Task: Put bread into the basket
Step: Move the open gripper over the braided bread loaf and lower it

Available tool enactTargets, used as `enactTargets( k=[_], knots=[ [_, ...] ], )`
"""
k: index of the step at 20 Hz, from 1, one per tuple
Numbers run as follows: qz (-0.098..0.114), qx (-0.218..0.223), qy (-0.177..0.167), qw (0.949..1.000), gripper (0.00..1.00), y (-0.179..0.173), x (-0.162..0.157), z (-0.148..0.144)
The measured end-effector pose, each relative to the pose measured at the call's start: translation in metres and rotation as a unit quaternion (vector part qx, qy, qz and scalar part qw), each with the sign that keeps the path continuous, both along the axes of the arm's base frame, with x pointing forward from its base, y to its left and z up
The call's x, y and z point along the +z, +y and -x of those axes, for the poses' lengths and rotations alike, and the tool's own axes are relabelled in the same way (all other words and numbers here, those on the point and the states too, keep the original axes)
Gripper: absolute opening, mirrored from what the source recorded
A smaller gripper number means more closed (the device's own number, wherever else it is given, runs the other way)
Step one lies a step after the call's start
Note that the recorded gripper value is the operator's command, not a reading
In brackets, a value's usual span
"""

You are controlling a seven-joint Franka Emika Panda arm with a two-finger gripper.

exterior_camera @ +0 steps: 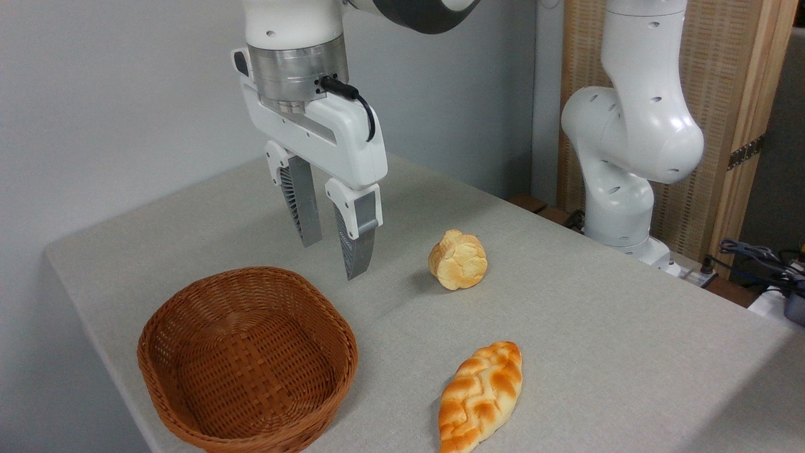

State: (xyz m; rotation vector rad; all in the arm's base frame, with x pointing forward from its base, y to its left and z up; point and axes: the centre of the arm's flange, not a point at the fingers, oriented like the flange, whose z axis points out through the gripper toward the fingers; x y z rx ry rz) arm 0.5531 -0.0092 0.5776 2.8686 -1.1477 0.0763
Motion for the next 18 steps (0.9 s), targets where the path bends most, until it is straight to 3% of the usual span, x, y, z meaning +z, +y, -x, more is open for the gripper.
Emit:
enactTargets(
  k=[11, 18],
  knots=[
    [0.002, 0.007, 0.018, 0.9998, 1.00, 0.009, -0.013, 0.008],
    [0.009, 0.036, 0.033, 0.9988, 1.00, 0.078, -0.030, 0.027]
  ],
)
